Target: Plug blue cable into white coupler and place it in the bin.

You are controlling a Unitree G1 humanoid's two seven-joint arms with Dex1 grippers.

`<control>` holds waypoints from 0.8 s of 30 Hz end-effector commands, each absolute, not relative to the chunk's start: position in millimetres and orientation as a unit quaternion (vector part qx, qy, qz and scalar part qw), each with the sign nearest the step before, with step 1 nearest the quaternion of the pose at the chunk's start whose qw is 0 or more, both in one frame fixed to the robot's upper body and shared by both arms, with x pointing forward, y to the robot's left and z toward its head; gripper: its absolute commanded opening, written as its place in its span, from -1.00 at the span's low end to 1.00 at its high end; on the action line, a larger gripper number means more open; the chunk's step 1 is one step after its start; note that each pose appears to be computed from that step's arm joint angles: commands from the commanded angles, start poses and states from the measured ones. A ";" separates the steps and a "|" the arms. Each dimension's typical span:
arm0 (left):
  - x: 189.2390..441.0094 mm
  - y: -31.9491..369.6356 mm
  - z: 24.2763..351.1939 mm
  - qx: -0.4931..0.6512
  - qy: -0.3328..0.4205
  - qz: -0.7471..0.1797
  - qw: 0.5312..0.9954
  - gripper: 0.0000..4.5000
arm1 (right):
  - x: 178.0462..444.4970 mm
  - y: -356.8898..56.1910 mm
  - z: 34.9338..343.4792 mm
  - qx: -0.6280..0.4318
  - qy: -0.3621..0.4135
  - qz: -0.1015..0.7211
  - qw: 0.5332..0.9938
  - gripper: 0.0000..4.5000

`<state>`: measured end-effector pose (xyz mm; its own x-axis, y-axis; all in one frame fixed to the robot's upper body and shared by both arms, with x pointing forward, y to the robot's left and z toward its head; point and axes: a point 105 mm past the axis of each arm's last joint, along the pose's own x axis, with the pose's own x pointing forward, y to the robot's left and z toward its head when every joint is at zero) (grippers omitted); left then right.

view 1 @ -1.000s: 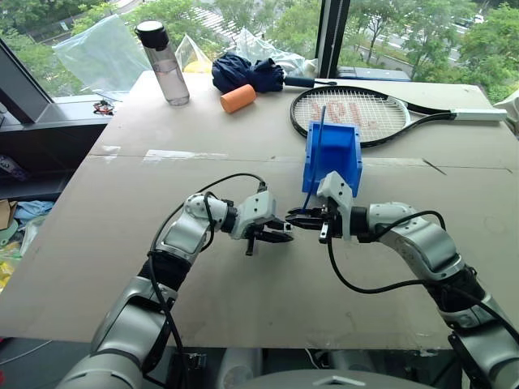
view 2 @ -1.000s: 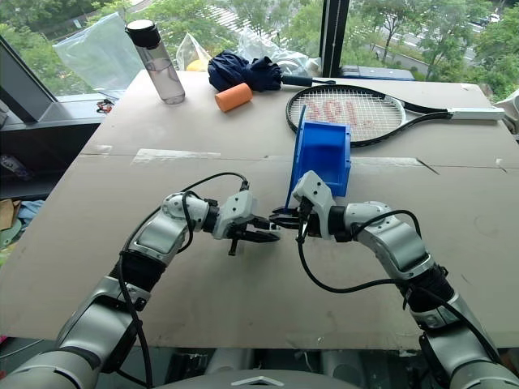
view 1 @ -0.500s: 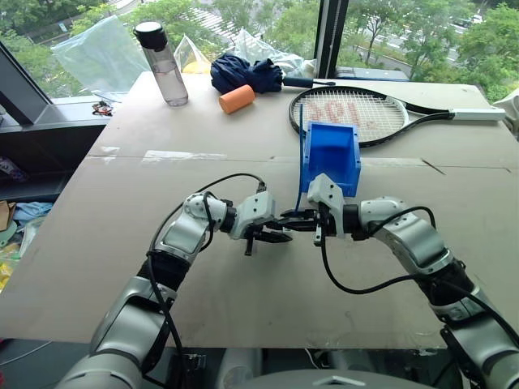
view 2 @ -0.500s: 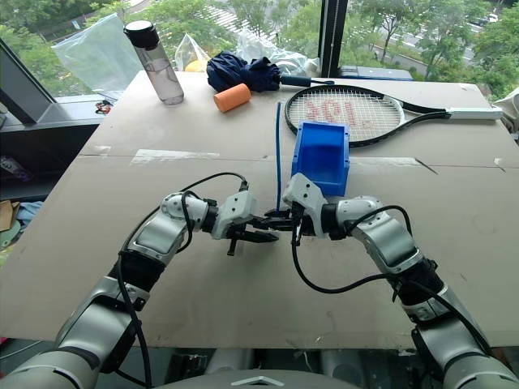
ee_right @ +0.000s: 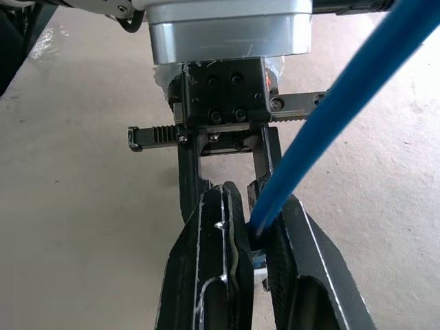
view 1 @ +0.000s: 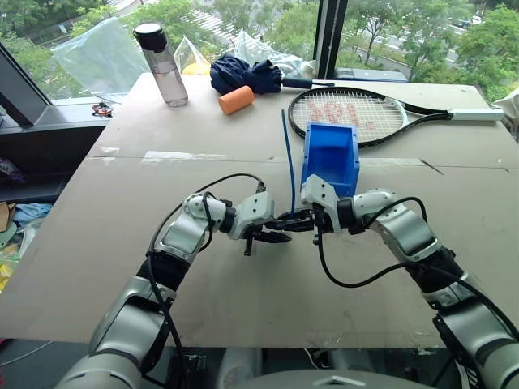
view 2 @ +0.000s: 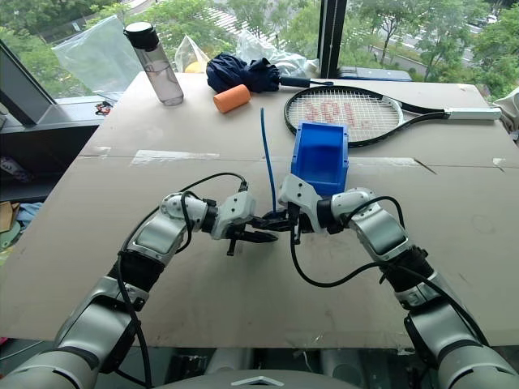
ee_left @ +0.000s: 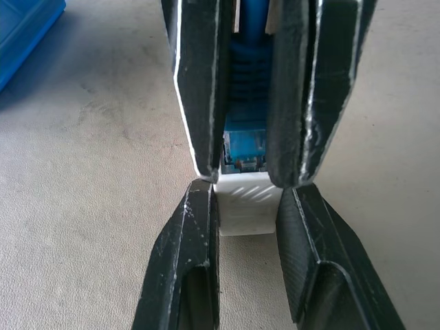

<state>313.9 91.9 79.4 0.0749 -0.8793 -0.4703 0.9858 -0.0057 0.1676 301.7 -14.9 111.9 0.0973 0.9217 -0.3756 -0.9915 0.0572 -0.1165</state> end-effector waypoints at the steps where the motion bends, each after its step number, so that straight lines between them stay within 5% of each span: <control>1: 314.1 86.1 88.5 0.233 0.084 -0.667 0.702 -0.76 | 295.2 -24.2 74.1 -0.188 0.168 0.658 0.710 -1.00; 5: 310.4 91.4 95.8 0.196 0.076 -0.652 0.728 -0.76 | 308.7 -26.9 110.6 -0.126 0.110 0.625 0.763 -1.00; 6: 307.0 94.7 101.8 0.177 0.069 -0.644 0.741 -0.54 | 313.8 -32.3 126.7 -0.104 0.091 0.610 0.780 -1.00; 7: 303.9 98.0 107.5 0.163 0.059 -0.634 0.754 -0.54 | 317.2 -38.4 140.6 -0.087 0.076 0.598 0.793 -1.00; 10: 295.1 104.9 119.9 0.124 0.047 -0.600 0.789 0.06 | 320.9 -54.1 169.0 -0.043 0.056 0.574 0.816 -1.00; 12: 282.3 112.7 134.4 0.068 0.035 -0.563 0.823 0.63 | 325.4 -71.2 195.4 0.014 0.057 0.555 0.829 -1.00; 14: 268.3 119.7 146.2 0.035 0.022 -0.527 0.849 0.92 | 332.8 -85.0 219.9 0.048 0.063 0.540 0.838 -1.00; 24: 252.9 119.5 175.3 0.016 -0.016 -0.453 0.891 0.92 | 435.8 -107.0 223.3 0.063 0.188 0.379 0.904 -1.00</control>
